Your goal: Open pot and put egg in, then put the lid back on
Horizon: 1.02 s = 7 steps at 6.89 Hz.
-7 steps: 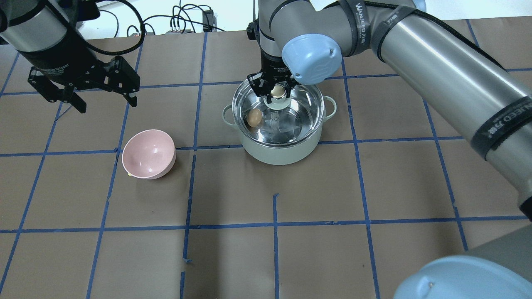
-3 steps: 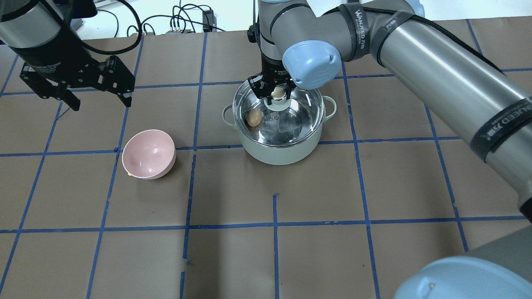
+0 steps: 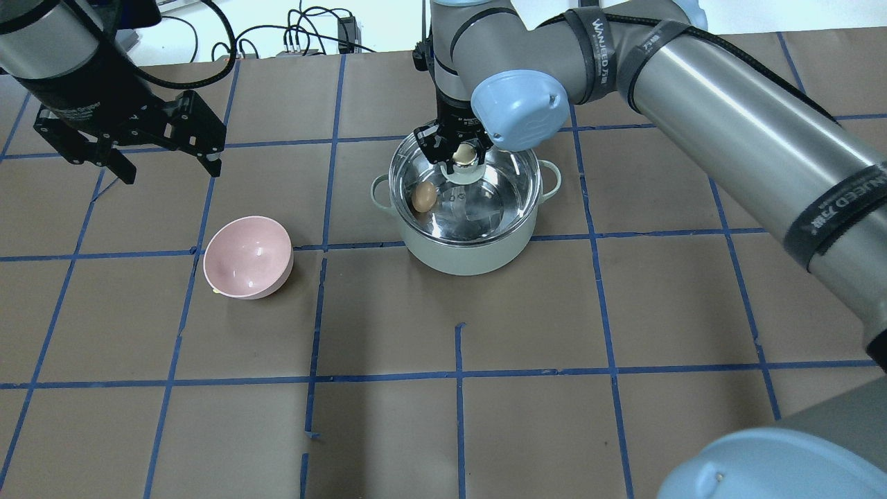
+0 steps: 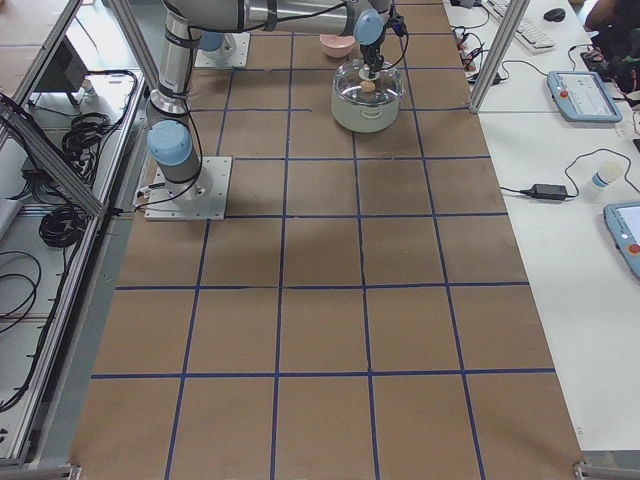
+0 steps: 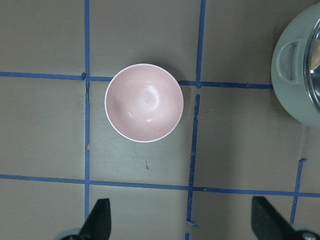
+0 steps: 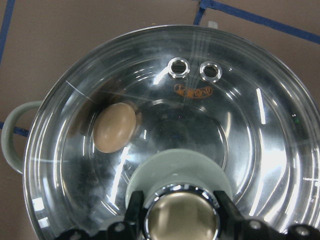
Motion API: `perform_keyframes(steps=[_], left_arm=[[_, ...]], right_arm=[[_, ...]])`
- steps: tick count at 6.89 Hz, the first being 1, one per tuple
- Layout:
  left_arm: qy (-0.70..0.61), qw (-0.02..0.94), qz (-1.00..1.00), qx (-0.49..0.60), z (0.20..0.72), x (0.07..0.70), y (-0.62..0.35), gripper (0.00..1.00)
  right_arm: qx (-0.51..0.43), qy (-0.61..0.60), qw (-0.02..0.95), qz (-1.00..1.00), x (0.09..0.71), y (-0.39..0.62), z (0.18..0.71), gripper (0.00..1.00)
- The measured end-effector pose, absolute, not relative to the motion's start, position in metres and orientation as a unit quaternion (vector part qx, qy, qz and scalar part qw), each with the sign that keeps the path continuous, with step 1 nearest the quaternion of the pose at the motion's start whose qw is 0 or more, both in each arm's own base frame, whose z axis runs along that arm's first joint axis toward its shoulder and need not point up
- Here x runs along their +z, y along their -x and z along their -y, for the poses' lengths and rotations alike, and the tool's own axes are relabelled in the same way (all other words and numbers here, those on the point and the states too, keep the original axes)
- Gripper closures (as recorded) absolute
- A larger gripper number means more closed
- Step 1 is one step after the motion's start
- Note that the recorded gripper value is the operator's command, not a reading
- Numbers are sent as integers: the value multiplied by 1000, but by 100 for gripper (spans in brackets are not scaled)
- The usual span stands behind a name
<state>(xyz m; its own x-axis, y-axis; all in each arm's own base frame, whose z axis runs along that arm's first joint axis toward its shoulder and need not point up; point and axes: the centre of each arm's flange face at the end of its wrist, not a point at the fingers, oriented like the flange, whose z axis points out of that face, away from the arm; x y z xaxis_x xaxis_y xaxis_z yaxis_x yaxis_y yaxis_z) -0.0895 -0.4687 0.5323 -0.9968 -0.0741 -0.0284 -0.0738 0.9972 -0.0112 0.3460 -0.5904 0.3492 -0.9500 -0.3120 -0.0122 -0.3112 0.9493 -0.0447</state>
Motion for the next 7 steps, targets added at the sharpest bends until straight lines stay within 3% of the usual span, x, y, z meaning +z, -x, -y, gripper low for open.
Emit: perform_keyframes(steps=[1,2,3,4,5,7], left_arm=[[39,14,-999,-7,468,533,89,1],[40,14,-999,-8,467,534,89,1],[40,14,-999,-9,465,535,89,1],[40,14,-999,-10,465,536,89,1],[40,14,-999,-10,464,536,89,1],[41,12,-999,-10,464,536,89,1]], right_arm=[[-21,158,8,-987,348,-346,590,96],[-22,157,7,-987,348,-346,590,89],[-24,154,8,-988,348,-346,591,75],[-25,151,8,-988,348,-346,591,19],[-27,151,8,-988,348,-346,591,0],[-34,154,8,-987,351,-347,592,0]])
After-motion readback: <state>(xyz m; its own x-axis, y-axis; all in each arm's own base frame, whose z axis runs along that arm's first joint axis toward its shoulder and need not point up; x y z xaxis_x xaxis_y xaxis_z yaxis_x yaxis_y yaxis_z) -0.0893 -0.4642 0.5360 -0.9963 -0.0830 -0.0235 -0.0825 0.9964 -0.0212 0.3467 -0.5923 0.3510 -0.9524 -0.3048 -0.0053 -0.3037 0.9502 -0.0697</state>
